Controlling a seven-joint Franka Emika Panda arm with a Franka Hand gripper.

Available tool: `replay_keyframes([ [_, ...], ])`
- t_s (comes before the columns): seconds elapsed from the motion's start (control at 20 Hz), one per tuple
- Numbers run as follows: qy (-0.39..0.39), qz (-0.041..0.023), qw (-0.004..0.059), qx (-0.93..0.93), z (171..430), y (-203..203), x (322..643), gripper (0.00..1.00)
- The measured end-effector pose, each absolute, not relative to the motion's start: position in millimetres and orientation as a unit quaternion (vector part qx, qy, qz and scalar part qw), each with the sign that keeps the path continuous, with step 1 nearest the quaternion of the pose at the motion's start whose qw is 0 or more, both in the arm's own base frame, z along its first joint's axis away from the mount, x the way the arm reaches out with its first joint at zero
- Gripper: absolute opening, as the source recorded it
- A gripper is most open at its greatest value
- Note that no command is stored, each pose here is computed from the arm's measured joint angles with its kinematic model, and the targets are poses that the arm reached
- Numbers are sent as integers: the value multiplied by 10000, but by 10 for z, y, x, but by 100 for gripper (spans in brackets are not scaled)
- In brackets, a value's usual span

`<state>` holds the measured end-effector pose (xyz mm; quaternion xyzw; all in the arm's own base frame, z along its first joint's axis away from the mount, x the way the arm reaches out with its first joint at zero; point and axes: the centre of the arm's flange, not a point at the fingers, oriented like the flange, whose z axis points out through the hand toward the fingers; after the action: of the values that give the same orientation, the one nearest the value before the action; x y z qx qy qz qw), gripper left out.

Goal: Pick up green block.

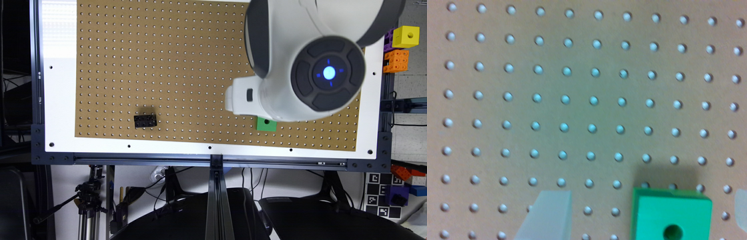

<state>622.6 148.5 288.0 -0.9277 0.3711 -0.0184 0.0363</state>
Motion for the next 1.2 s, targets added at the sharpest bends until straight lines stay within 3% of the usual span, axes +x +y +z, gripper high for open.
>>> replay_keyframes([
  [0.3,3709,-190,396,-9276,2878,1529,6326,100],
  [0.5,3716,-103,364,-9276,2575,1534,6329,100],
  [0.85,3727,-43,353,-9273,2281,1539,6334,100],
  [1.2,3701,-74,399,-9281,2173,1652,6363,100],
])
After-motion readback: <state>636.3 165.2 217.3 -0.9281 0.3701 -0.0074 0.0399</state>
